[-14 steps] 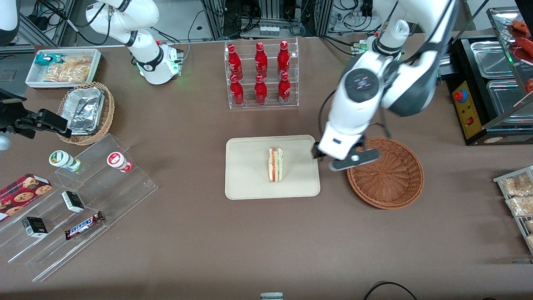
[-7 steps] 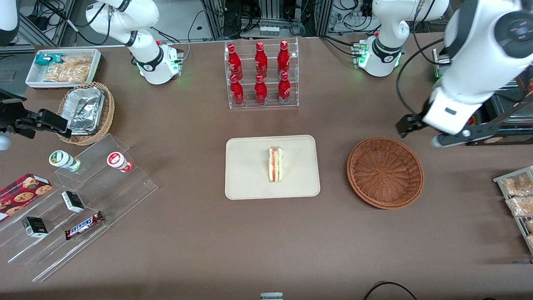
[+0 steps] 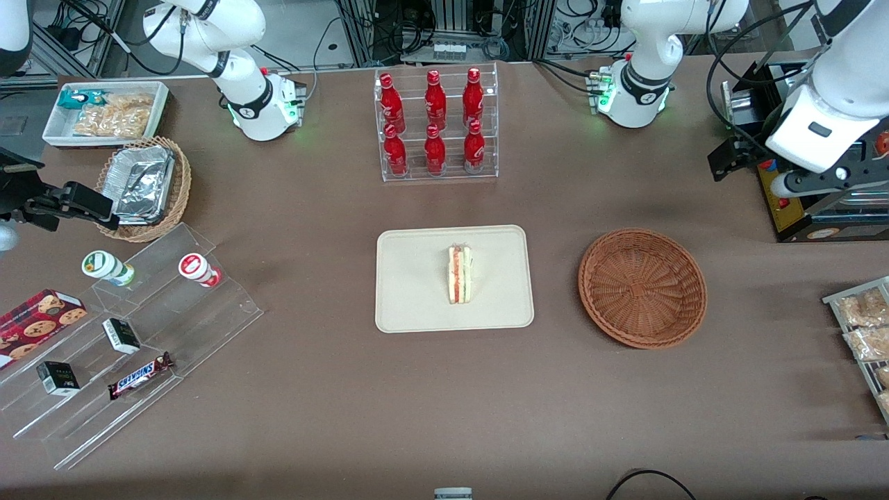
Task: Place sandwich from basket to tray
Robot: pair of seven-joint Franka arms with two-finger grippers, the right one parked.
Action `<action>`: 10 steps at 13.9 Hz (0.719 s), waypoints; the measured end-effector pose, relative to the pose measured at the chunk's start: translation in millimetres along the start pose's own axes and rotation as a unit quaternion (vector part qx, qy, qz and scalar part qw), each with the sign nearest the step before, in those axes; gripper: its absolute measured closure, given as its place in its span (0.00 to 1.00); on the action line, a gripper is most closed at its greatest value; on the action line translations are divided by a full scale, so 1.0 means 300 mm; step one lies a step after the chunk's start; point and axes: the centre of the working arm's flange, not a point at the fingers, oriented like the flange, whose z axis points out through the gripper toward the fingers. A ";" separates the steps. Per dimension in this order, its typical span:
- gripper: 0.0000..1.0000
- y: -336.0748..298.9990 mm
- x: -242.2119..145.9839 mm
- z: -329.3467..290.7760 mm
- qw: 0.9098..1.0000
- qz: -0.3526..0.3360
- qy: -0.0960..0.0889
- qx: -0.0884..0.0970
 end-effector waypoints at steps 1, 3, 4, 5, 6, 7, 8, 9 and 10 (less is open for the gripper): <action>0.00 -0.003 -0.011 -0.005 1.000 0.001 -0.003 0.001; 0.00 -0.007 -0.019 0.001 1.000 0.002 -0.007 0.002; 0.00 -0.010 -0.019 0.012 1.000 0.002 -0.010 0.003; 0.00 -0.010 -0.017 0.023 1.000 0.003 -0.013 0.003; 0.00 -0.006 -0.018 0.031 1.000 0.007 -0.016 0.001; 0.00 0.003 -0.020 0.034 1.000 0.013 -0.018 -0.004; 0.00 0.005 -0.020 0.036 1.000 0.015 -0.020 -0.005; 0.00 -0.013 -0.017 0.040 1.000 0.010 -0.021 -0.005; 0.00 -0.034 -0.013 0.045 1.000 0.005 -0.022 -0.005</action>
